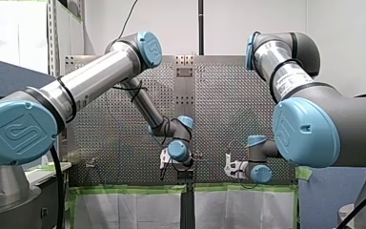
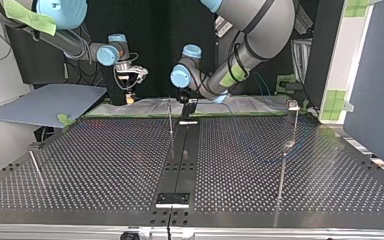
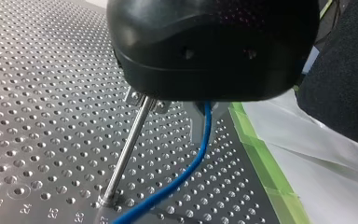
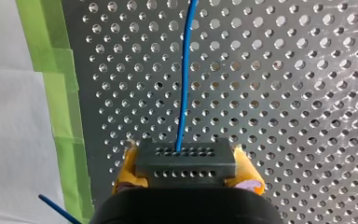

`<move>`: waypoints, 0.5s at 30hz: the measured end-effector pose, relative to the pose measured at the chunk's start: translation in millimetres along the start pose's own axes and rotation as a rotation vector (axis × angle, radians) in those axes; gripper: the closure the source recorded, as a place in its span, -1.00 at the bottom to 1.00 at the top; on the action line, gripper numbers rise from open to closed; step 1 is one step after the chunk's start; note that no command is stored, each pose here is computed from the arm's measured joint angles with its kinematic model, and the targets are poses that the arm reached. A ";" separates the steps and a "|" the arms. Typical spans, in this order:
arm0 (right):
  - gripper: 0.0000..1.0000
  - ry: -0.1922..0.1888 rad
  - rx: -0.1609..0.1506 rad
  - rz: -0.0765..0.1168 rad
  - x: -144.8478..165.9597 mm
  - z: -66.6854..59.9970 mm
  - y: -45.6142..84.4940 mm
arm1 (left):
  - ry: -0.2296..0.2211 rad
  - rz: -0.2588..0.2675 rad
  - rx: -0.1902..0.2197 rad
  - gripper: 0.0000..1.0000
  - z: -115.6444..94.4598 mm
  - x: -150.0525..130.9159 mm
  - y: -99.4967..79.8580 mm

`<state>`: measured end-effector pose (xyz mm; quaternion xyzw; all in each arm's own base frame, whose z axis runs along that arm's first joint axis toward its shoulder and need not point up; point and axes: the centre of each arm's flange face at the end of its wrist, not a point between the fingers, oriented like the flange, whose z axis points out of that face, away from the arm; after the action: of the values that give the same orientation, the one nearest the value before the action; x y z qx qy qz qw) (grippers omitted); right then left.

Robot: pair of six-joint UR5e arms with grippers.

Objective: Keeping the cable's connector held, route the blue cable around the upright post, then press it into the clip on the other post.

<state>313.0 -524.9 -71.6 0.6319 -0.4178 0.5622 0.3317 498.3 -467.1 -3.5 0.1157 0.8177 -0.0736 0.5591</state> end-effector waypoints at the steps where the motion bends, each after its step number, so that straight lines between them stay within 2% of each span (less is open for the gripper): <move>1: 1.00 0.001 0.000 0.001 0.2 0.3 0.1 | 0.000 -0.002 0.002 1.00 0.8 -0.2 1.2; 15: 1.00 0.014 0.001 0.001 4.6 6.2 2.8 | 0.002 -0.054 0.030 1.00 11.4 -5.4 13.7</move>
<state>313.2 -532.3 -68.2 0.6281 -0.4156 0.5670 0.3337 514.1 -457.3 -2.5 0.1020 0.8200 -0.1010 0.5541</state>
